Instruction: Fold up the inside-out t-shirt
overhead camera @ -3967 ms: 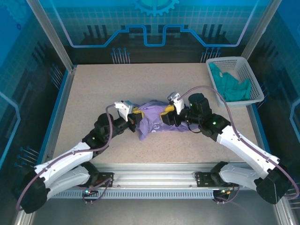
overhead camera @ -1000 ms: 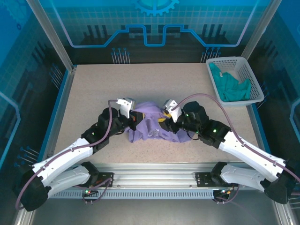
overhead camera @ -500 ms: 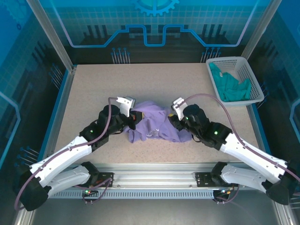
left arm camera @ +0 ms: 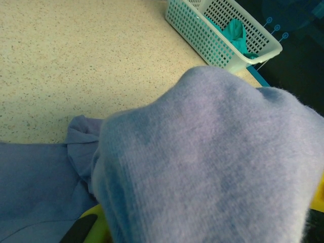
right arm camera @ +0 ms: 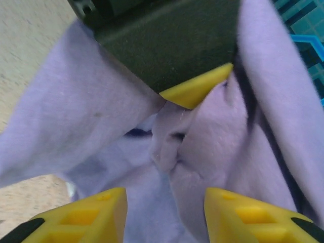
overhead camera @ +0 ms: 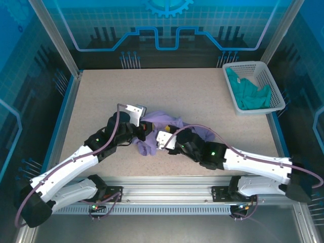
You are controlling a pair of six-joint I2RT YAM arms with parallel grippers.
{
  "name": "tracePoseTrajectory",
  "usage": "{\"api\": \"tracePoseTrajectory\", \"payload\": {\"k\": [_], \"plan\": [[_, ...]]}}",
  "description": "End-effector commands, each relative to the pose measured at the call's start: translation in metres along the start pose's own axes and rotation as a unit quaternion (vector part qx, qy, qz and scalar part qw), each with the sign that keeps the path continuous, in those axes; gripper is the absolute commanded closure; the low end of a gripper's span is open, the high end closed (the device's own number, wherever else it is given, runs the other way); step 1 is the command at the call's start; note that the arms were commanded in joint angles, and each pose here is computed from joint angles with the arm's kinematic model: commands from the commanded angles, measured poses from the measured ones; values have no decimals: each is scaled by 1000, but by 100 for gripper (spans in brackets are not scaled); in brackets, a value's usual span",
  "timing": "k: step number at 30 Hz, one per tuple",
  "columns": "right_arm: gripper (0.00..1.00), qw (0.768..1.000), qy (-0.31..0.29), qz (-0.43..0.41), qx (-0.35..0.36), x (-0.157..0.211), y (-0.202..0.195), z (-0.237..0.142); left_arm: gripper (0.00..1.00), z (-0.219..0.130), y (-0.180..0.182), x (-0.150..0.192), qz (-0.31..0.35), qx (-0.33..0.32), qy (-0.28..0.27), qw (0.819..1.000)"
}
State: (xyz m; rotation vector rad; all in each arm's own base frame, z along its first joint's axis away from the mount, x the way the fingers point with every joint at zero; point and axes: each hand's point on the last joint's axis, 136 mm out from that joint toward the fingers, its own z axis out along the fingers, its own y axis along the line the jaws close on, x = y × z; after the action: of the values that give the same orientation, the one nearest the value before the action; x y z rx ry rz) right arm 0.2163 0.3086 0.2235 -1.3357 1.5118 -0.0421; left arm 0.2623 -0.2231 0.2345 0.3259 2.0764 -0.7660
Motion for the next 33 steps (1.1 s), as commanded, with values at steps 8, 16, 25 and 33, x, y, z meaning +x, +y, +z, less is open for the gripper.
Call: {"api": "tracePoseTrajectory", "payload": {"k": [8,16,25,33], "plan": [[56,984,7,-107,145,-18,-42,21,100,-5,-22,-9,-18,61,6,998],[88,984,-21,-110,142,-18,-44,5,100,-11,-10,-14,-39,55,-3,998],[99,995,-65,24,67,-2,-52,-28,100,-14,3,-20,-51,40,-13,998],[91,983,-113,143,19,3,-71,-47,100,-13,-8,-19,-45,76,-14,996]]}}
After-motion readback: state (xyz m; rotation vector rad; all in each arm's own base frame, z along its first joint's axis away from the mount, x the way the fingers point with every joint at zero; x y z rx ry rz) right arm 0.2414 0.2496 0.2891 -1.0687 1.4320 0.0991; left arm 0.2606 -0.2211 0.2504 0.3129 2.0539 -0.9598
